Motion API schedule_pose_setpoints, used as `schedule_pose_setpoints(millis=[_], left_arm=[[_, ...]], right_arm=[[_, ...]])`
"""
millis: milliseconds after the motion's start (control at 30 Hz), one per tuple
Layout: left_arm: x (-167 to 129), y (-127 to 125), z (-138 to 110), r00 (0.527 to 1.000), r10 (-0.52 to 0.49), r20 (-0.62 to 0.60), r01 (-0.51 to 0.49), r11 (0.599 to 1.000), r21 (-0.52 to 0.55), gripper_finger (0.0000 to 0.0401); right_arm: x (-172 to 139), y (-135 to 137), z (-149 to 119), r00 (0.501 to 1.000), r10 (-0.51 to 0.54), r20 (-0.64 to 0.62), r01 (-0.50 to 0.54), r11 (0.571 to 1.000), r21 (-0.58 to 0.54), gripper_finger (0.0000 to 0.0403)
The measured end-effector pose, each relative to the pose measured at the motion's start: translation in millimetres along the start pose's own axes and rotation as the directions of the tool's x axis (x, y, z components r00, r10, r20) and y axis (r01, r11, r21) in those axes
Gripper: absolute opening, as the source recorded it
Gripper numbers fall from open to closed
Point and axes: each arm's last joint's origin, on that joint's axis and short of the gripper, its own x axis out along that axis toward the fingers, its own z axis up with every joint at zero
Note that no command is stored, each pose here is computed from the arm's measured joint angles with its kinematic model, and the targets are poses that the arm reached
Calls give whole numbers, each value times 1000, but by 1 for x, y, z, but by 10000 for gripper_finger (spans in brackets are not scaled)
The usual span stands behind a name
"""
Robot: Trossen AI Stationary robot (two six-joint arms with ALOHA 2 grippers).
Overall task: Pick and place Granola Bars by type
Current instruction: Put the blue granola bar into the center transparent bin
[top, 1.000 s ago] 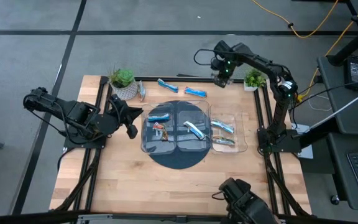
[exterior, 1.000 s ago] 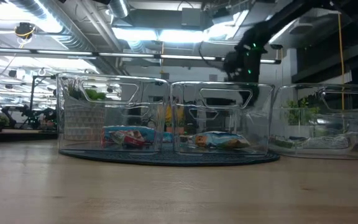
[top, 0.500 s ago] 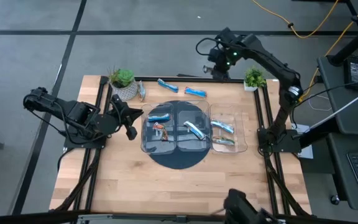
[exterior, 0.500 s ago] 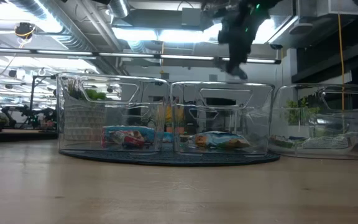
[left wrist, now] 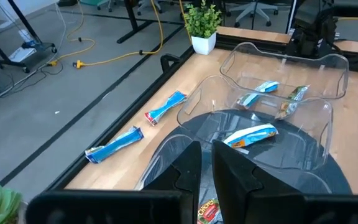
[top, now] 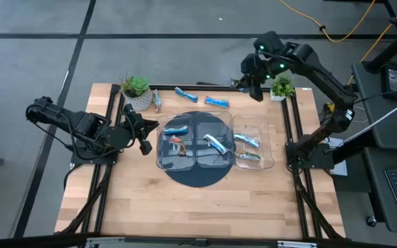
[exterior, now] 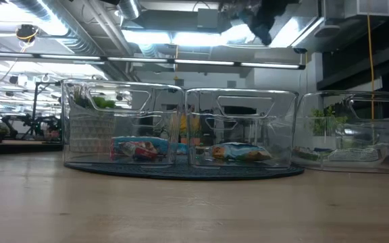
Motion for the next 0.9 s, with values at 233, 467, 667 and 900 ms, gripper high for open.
schedule_pose_setpoints(millis=[233,467,667,900], left_arm=[[0,-1,0,1000,-28,-14,28,999,-39,31],[0,-1,0,1000,-26,-12,25,999,-42,31],[0,-1,0,1000,-20,-9,19,996,-82,31],[0,1,-2,1000,3,-19,-4,997,-75,31]], right_arm=[[-13,27,3,999,-32,-9,32,998,-47,22],[5,38,2,998,-23,-62,18,997,-81,31],[46,40,-13,992,22,-125,-37,993,-113,22],[87,36,-27,996,15,-84,-31,980,-197,35]])
